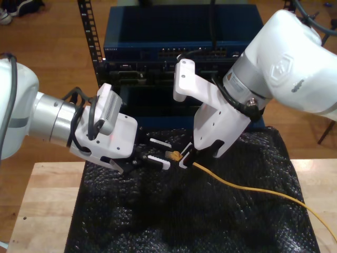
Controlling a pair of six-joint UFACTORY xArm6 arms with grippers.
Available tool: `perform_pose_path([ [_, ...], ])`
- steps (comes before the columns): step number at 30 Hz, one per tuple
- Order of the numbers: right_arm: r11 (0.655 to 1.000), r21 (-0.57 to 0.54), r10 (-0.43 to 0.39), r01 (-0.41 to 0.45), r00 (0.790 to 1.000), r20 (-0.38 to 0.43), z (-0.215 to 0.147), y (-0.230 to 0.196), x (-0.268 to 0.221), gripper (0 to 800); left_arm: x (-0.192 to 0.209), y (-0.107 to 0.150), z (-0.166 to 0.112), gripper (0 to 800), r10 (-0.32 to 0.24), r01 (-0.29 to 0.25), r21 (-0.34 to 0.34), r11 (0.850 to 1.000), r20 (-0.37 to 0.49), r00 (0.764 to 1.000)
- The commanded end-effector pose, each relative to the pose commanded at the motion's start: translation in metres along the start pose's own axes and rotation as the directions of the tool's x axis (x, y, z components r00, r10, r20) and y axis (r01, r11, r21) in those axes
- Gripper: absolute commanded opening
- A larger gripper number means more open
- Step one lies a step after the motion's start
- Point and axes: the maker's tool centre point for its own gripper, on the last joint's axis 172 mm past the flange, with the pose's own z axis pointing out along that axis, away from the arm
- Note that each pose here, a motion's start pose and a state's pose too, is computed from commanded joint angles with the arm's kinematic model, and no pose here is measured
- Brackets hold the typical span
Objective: Grab the cable and plug it in
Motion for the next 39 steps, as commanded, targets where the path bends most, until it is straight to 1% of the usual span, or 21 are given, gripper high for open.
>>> perform_pose_path([
  [7, 1.000, 0.000, 0.001, -0.001, 1.000, -0.001, 0.0000, -0.0001, 0.0003, 6, 0.0004, 0.0046, 0.0020, 339, -0.004, 0.004, -0.016, 1.000, -0.008, 1.000],
  [14, 1.000, 0.000, 0.002, -0.002, 1.000, -0.002, -0.0003, 0.0003, -0.0001, 6, 0.0006, 0.0055, 0.0025, 276, -0.006, 0.005, -0.018, 1.000, -0.011, 1.000],
  [20, 1.000, -0.003, 0.001, -0.001, 1.000, -0.003, -0.0010, 0.0006, 0.0003, 6, -0.0009, 0.0056, 0.0031, 261, -0.013, 0.013, -0.019, 1.000, -0.011, 1.000],
  [22, 1.000, -0.003, 0.001, -0.001, 1.000, -0.003, -0.0010, 0.0006, 0.0003, 6, -0.0009, 0.0056, 0.0031, 241, -0.016, 0.016, -0.019, 1.000, -0.011, 1.000],
  [29, 1.000, -0.003, 0.000, 0.000, 1.000, -0.003, -0.0010, 0.0006, 0.0003, 6, -0.0015, 0.0052, 0.0031, 213, -0.019, 0.019, -0.018, 1.000, -0.010, 1.000],
  [31, 1.000, -0.001, -0.001, 0.001, 1.000, -0.002, -0.0001, 0.0003, 0.0005, 6, -0.0015, 0.0052, 0.0031, 183, -0.020, 0.020, -0.018, 1.000, -0.010, 1.000],
  [33, 1.000, -0.001, -0.001, 0.001, 1.000, -0.002, -0.0001, 0.0003, 0.0005, 6, -0.0015, 0.0052, 0.0031, 182, -0.020, 0.020, -0.018, 1.000, -0.010, 1.000],
  [35, 1.000, -0.001, -0.001, 0.001, 1.000, -0.002, -0.0001, 0.0003, 0.0005, 6, -0.0017, 0.0048, 0.0030, 143, -0.022, 0.022, -0.017, 1.000, -0.010, 1.000],
  [37, 1.000, -0.001, -0.001, 0.001, 1.000, -0.002, -0.0001, 0.0003, 0.0005, 6, -0.0017, 0.0048, 0.0030, 140, -0.022, 0.022, -0.017, 1.000, -0.010, 1.000],
  [39, 1.000, -0.001, -0.001, 0.001, 1.000, -0.002, -0.0001, 0.0003, 0.0005, 6, -0.0014, 0.0054, 0.0036, 62, -0.021, 0.021, -0.020, 1.000, -0.010, 1.000],
])
